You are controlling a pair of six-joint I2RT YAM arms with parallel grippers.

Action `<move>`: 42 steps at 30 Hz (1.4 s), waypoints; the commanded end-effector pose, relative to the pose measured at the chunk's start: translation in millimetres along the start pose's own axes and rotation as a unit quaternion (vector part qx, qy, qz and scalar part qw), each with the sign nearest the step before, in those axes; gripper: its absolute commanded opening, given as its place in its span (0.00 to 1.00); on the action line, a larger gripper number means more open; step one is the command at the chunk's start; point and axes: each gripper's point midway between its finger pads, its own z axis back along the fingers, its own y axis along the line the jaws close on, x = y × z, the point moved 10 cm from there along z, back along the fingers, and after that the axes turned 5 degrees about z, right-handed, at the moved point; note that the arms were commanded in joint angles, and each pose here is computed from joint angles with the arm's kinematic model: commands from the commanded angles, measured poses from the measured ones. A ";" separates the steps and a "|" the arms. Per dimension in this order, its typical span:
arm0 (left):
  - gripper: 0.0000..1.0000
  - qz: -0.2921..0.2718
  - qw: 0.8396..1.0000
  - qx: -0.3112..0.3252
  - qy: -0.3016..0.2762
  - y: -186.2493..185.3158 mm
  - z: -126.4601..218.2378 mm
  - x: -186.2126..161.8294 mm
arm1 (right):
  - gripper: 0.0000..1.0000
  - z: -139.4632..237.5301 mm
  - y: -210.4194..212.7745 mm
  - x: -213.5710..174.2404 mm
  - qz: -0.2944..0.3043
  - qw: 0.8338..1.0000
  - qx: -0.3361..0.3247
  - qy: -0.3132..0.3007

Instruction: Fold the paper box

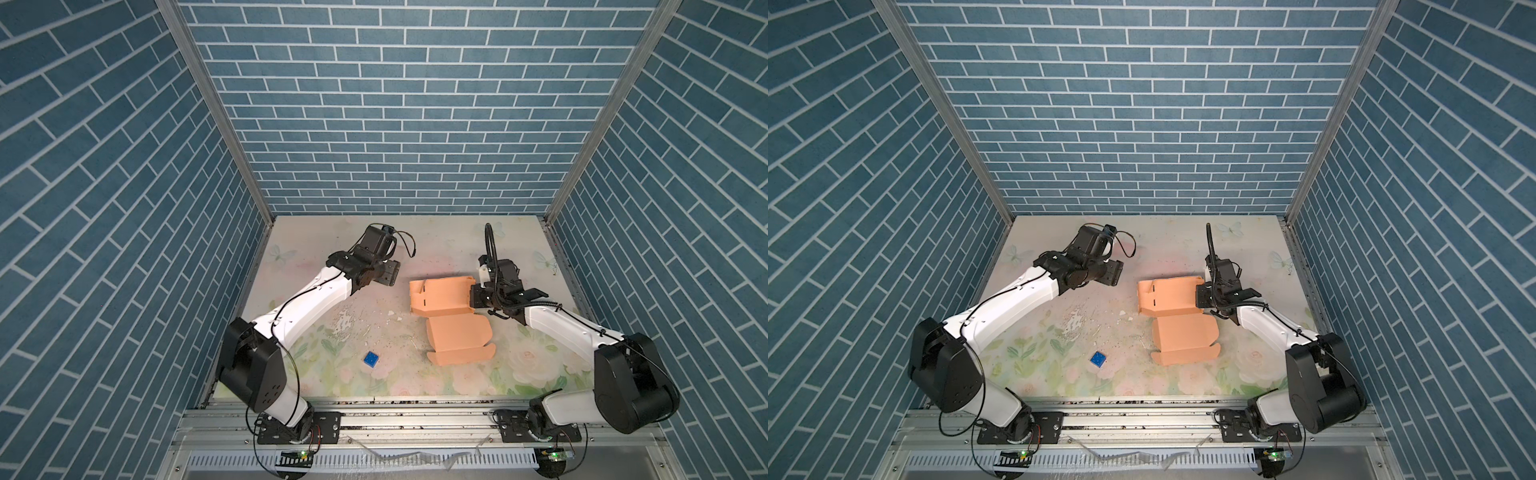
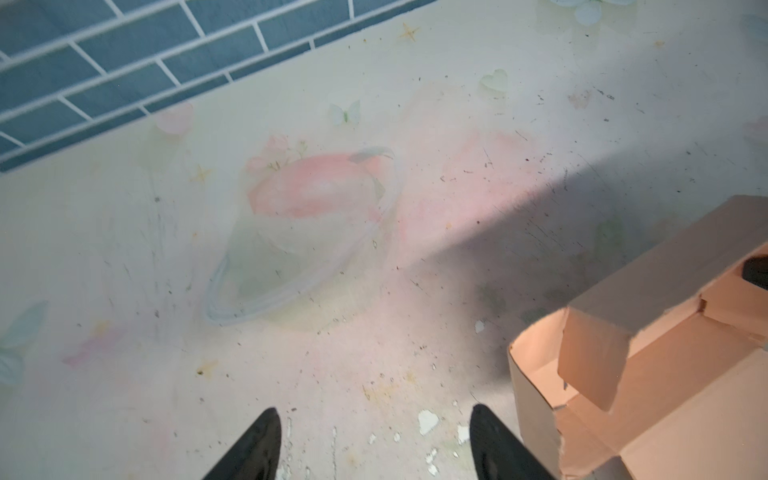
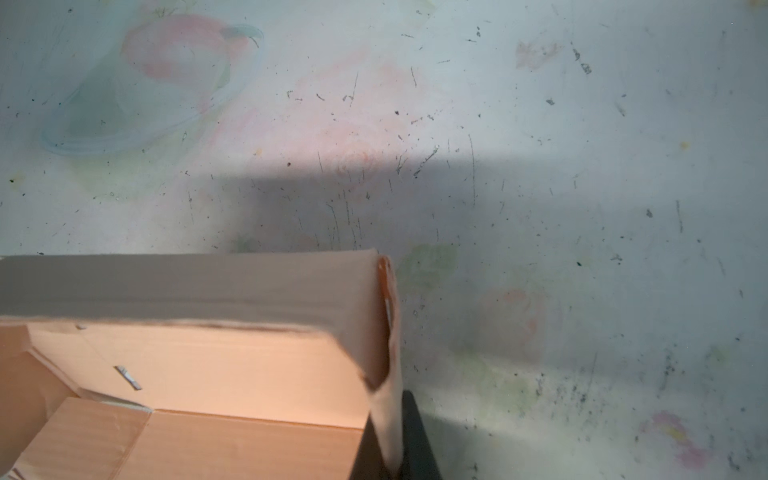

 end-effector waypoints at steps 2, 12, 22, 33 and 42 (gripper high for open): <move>0.72 0.074 0.997 -0.034 -0.002 -2.7 -0.5 -17.9 | 0.00 11.0 0.0 4.7 -0.018 0.999 0.007 -0.040; 0.71 0.088 0.995 -0.041 0.022 -15.9 -11.4 -53.9 | 0.00 5.9 2.0 4.4 -0.032 0.997 0.040 -0.051; 0.71 0.106 0.992 -0.071 0.010 -18.0 -23.2 -82.3 | 0.00 3.7 4.8 0.2 -0.033 0.995 0.068 -0.062; 0.71 0.088 0.989 -0.118 0.014 -33.3 -43.8 -79.0 | 0.00 -0.8 4.5 -0.9 -0.032 0.996 0.068 -0.051; 0.70 0.084 0.991 -0.097 0.040 -27.7 -45.8 -93.3 | 0.00 0.2 3.9 -1.1 -0.033 0.996 0.066 -0.053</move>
